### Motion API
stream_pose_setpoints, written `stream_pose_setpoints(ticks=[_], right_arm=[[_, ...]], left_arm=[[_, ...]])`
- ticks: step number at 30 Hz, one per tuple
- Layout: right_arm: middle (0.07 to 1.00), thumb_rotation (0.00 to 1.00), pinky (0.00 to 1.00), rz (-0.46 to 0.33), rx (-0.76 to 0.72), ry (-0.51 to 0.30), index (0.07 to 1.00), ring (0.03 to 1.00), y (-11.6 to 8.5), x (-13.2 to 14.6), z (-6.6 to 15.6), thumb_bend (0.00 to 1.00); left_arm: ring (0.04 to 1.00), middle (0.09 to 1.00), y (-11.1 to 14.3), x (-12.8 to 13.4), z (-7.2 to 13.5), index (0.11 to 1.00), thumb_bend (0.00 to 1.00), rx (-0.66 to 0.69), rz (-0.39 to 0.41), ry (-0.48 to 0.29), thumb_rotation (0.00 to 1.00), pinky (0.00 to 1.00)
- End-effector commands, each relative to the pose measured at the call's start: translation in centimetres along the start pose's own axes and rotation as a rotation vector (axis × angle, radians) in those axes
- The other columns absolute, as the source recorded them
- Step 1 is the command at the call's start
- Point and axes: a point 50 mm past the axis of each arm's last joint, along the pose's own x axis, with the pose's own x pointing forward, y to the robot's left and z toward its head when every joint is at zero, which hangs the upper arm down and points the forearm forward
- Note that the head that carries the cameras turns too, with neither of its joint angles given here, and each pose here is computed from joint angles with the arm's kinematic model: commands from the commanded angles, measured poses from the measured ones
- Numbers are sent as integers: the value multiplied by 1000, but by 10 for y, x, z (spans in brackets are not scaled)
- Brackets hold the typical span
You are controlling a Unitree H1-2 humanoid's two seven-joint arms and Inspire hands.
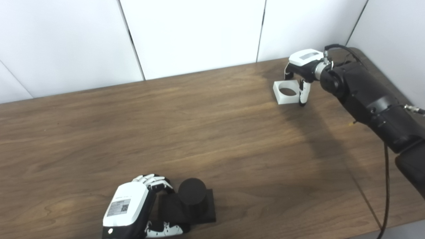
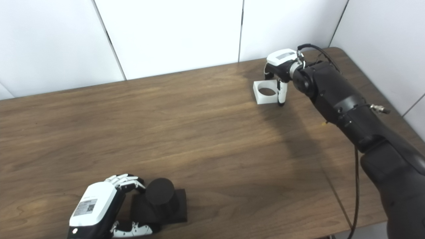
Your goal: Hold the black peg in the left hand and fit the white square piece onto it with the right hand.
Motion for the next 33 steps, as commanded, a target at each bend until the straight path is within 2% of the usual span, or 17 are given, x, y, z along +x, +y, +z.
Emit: stream_pose_setpoints(ticks=[1,8,9,10,12,28,29,30,31,33], right_arm=[[771,0,759,-61,-16,31,603,850,-38,-5,-15,825],[792,81,781,-43,3,50,579,854,-40,0,-10,880],[793,114,783,-43,8,52,526,856,-40,1,-9,671],[801,126,783,-42,7,54,509,863,-40,1,-8,600],[809,136,786,-37,4,59,494,872,-38,1,-7,541],[788,143,781,12,6,85,494,869,-34,0,-5,525],[791,158,778,17,6,86,562,870,-34,0,-5,735],[793,165,780,19,4,89,601,874,-34,0,-5,850],[793,177,773,21,4,93,634,874,-34,0,-5,937],[796,185,767,24,7,101,657,876,-33,0,-5,985]], left_arm=[[844,761,0,-4,2,486,521,-2,-10,-6,52,886],[846,762,1,-4,4,486,521,-4,-10,-9,52,889],[846,762,1,-4,4,486,521,-4,-10,-10,52,890],[847,762,1,-4,4,486,521,-6,-11,-9,52,891],[849,763,1,-4,4,486,521,-6,-11,-7,52,895],[842,758,3,-4,4,486,521,-2,-6,-8,51,887],[842,758,3,-3,4,486,521,-2,-5,-8,51,887],[843,758,3,-3,4,486,521,-3,-5,-8,51,887],[843,758,3,-3,4,486,521,-4,-4,-9,51,887],[843,757,3,-3,4,486,521,-5,-3,-9,51,887]])
